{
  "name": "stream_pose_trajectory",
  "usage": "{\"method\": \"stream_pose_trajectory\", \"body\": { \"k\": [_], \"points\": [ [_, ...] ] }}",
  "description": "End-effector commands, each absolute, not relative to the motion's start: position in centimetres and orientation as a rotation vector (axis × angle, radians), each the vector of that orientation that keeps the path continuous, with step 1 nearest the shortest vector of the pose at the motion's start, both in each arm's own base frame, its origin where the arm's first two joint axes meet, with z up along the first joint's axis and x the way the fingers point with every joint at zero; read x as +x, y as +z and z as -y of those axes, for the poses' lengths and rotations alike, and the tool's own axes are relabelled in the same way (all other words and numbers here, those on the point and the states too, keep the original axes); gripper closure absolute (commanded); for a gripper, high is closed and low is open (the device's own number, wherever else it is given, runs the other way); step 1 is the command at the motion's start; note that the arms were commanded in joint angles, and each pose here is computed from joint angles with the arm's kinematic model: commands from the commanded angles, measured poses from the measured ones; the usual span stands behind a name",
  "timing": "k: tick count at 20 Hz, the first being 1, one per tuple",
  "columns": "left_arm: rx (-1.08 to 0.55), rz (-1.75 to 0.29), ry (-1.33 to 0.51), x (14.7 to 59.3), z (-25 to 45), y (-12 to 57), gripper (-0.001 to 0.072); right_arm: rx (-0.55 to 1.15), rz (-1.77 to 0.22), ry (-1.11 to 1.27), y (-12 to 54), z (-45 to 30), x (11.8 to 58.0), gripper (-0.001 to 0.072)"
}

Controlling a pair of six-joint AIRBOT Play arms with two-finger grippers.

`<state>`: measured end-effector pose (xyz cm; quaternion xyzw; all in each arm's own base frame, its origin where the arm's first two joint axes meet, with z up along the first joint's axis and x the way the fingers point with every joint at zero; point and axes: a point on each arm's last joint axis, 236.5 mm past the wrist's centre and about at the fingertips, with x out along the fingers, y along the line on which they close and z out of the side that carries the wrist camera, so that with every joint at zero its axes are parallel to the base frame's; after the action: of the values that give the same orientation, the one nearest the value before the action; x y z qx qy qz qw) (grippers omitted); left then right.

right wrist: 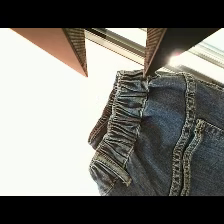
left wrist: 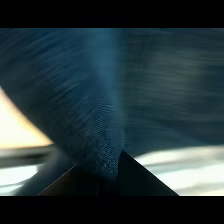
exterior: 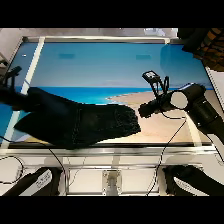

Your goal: Fold the clothes and pants, and hang the long-sleeved shirts on hangers.

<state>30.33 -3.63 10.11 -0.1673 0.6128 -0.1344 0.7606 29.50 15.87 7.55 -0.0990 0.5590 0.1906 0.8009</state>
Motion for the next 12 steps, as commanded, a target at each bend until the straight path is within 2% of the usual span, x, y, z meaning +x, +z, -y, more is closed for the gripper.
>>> {"method": "stream_pose_trajectory", "body": {
  "k": [1, 4, 8, 12],
  "points": [
    [-0.529, -1.298, -0.643, 30.5, 13.1, 13.5, 0.0673, -0.208, -1.182, 0.411, 7.7, -16.0, 29.8, 0.0323],
    [-0.518, -1.353, -0.777, 29.7, 18.3, 13.0, 0.0673, -0.206, -1.174, 0.412, 7.8, -16.1, 30.0, 0.0324],
    [-0.487, -1.416, -0.847, 29.2, 25.3, 10.4, 0.0672, -0.202, -1.16, 0.413, 7.9, -16.3, 30.3, 0.0323],
    [-0.524, -1.405, -0.937, 28.6, 33.8, 8.2, 0.0672, -0.205, -1.157, 0.411, 7.9, -16.2, 30.3, 0.0324]
  ]
}}
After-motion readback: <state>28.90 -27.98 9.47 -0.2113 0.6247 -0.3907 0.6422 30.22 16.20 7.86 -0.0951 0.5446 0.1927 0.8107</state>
